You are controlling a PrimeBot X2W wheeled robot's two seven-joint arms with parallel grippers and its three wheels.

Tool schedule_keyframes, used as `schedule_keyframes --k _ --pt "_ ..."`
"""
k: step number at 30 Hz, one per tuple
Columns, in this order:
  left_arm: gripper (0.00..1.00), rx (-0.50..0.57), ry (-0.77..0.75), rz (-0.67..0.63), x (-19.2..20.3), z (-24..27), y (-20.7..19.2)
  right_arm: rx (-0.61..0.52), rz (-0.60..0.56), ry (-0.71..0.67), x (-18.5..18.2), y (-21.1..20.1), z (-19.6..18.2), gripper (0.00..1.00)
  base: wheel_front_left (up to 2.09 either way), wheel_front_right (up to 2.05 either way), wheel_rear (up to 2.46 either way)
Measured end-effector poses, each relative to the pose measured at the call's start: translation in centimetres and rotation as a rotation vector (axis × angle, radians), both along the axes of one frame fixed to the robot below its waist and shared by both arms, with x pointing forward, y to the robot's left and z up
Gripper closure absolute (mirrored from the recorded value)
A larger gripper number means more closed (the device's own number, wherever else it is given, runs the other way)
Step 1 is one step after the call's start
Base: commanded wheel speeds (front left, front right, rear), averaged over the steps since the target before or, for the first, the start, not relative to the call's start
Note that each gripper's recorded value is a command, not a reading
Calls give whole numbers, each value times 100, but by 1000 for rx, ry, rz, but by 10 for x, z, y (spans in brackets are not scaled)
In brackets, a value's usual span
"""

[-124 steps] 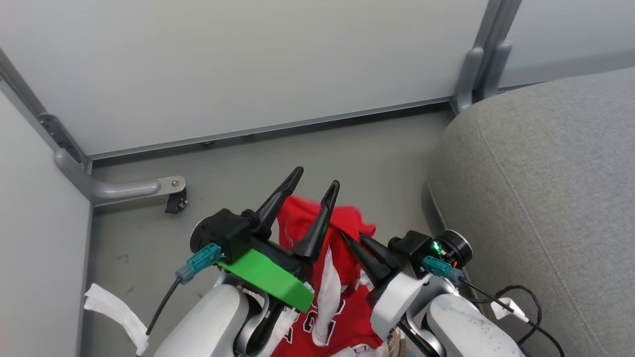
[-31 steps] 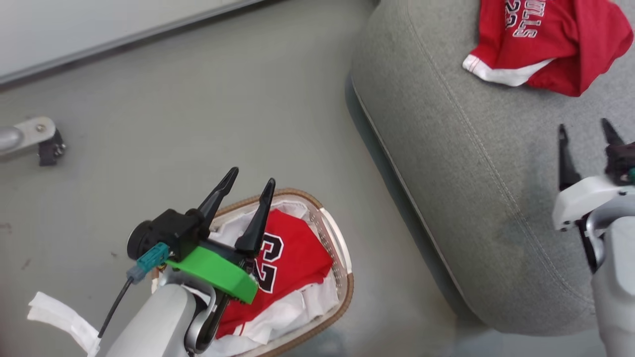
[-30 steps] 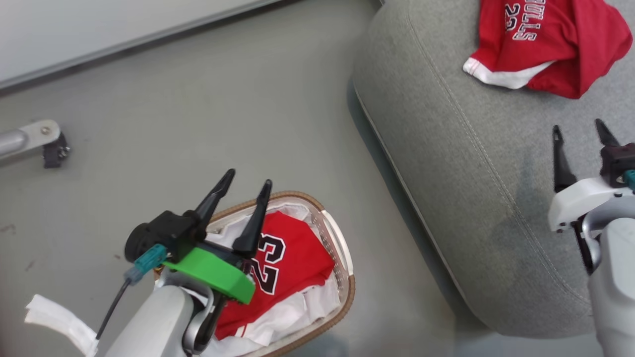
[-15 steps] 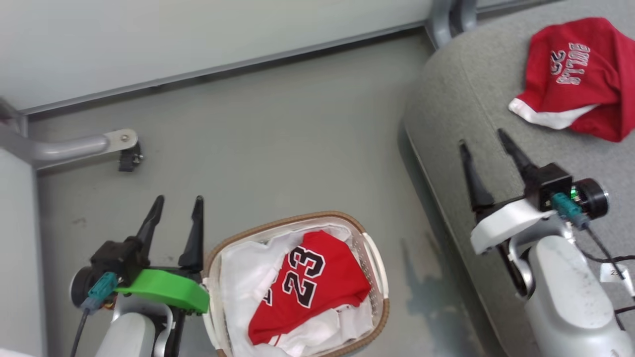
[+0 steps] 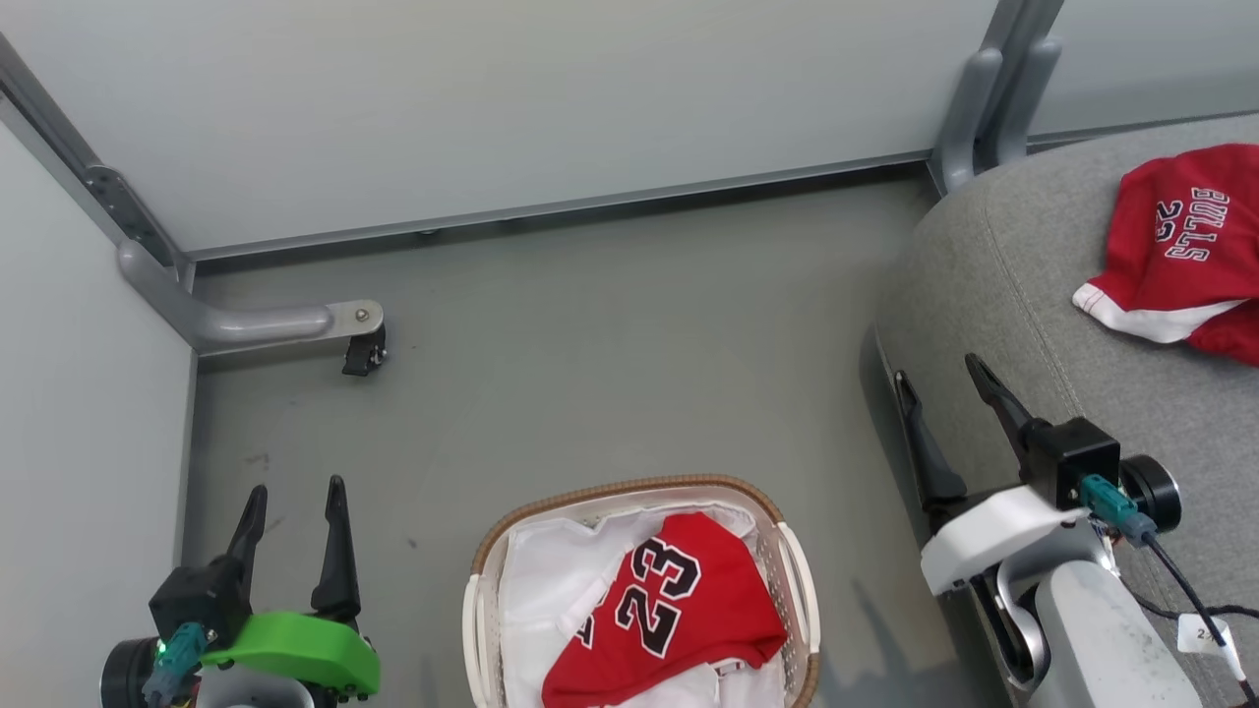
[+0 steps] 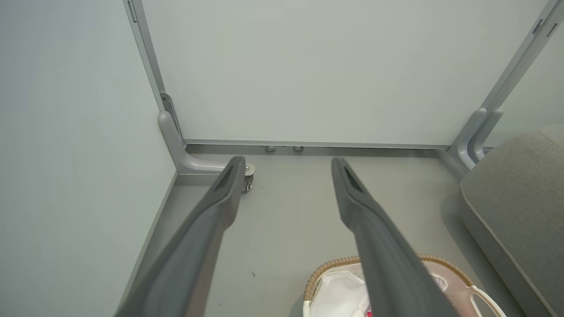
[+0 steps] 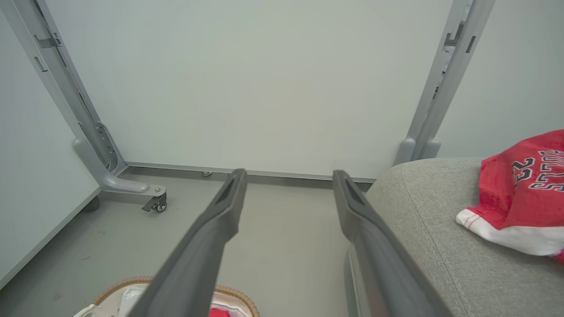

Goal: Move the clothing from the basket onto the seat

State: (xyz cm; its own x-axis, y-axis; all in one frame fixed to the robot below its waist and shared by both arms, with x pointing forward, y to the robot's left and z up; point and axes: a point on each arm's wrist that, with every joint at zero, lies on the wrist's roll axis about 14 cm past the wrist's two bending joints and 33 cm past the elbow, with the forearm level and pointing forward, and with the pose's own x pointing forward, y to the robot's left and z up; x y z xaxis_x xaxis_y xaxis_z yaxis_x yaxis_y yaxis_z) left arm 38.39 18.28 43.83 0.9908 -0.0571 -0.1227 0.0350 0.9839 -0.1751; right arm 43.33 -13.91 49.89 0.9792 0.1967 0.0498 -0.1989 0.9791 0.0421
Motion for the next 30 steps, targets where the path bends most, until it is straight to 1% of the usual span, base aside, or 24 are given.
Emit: schedule_keyframes --k 4,9,18,26,30 --pt "0 -2 4 35 -16 0 9 13 -3 9 -14 1 -2 0 0 0 0" --pt "0 -3 1 49 -29 1 11 36 -1 6 -28 4 0 0 0 0 0" --pt "0 -32 0 18 -40 1 -4 48 -10 19 -46 1 -4 0 0 0 0" --pt "0 -54 23 -27 -40 -5 -21 51 -7 37 -46 2 -10 0 0 0 0" --pt "0 -66 33 -85 -30 -8 -41 53 -6 18 -36 2 -4 0 0 0 0"
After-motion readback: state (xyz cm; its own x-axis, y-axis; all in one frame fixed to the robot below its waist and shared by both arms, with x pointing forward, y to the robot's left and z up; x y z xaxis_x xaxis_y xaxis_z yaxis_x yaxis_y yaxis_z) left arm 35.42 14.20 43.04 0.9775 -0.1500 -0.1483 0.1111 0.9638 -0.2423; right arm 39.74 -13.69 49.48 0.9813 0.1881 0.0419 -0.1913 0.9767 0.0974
